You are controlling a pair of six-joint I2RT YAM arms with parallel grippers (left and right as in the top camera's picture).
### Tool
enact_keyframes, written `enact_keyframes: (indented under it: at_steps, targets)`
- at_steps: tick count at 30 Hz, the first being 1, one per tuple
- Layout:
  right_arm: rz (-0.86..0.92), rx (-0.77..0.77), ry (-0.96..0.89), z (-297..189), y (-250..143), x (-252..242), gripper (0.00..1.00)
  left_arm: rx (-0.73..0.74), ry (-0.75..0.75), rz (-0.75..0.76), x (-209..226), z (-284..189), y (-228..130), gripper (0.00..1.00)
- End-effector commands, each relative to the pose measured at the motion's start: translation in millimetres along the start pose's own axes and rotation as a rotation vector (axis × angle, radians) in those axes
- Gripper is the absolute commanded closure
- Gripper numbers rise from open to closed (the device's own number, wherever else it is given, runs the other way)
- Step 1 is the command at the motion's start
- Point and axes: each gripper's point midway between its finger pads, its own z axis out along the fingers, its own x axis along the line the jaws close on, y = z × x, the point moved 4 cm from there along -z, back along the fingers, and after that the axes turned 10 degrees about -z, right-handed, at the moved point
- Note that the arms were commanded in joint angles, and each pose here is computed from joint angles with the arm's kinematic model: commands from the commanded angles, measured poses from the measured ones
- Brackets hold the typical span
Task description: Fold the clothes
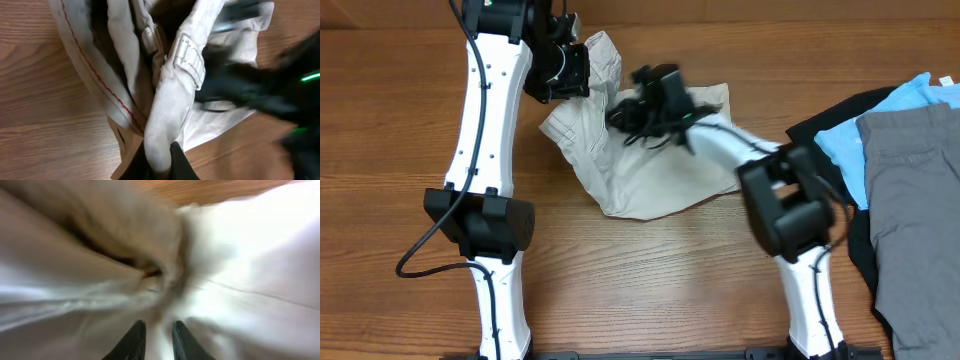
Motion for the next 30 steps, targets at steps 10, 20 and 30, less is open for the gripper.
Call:
enact_keyframes:
  at_steps: [10,20,30]
  targets:
    - [0.113,0.182,-0.397,-207,-12,-45,0.96,-0.038,-0.027,0.029,-22,-6,-2,0.96]
    - [0.196,0.393,-0.485,-203,-80,-77,0.96,-0.081,-0.087,0.000,-54,0,-1,0.96]
    - [0.177,0.357,-0.488,-171,-130,-120,0.96,-0.114,-0.117,0.086,-90,8,-10,0.96]
